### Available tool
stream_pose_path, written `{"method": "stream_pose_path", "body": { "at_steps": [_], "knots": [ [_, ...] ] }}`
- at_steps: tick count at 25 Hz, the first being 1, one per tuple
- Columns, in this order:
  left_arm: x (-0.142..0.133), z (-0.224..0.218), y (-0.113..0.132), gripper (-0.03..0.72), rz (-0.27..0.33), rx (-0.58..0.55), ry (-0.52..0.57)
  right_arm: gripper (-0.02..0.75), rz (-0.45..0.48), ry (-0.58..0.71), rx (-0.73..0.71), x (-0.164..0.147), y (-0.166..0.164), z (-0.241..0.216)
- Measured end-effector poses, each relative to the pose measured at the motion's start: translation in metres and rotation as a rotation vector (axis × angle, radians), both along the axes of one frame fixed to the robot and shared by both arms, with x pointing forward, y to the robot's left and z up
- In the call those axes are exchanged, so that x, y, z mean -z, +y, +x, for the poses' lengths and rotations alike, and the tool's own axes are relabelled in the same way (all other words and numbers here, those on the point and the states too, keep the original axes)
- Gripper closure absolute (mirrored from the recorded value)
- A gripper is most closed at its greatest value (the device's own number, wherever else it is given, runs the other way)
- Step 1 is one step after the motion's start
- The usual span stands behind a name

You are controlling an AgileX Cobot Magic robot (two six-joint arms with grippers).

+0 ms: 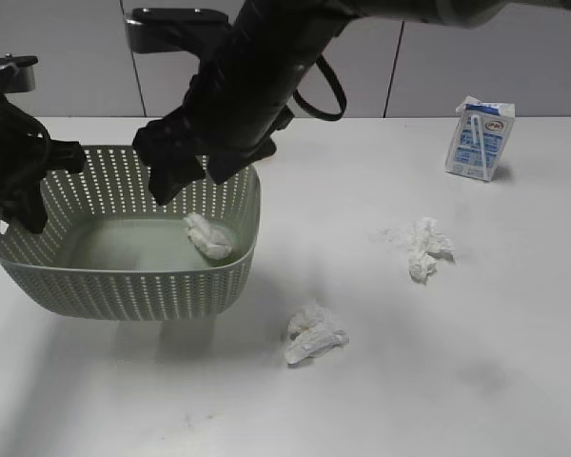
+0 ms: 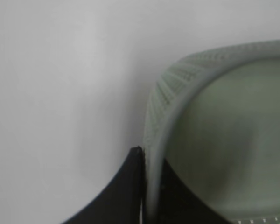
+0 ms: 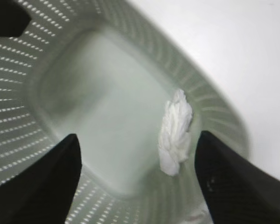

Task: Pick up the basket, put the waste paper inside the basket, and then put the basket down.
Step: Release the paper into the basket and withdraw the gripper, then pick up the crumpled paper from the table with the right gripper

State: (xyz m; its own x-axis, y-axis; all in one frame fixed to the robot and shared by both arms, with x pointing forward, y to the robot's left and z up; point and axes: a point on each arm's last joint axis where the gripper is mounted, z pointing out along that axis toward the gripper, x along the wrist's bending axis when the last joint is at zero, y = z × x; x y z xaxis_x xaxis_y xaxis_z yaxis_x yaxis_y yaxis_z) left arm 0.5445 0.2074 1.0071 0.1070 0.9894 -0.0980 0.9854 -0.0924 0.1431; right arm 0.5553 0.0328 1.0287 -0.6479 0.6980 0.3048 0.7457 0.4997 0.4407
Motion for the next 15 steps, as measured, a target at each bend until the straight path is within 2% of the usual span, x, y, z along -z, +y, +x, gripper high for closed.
{"method": "stream_pose_path", "body": {
  "at_steps": [3,7,11,15],
  "knots": [
    [0.000,0.000,0.000,0.683,0.002,0.001,0.001,0.148,-0.103,-0.060,0.063,-0.019,-0.025,0.016],
    [0.000,0.000,0.001,0.683,0.010,0.004,0.002,0.148,-0.266,-0.104,0.204,-0.034,-0.080,0.043],
    [0.000,-0.001,0.001,0.683,0.015,0.006,0.011,0.148,-0.353,-0.034,0.345,-0.012,-0.134,0.067],
    [0.000,-0.002,0.001,0.683,0.017,0.007,0.017,0.148,-0.378,0.059,0.511,0.025,-0.175,0.079]
  ]
}}
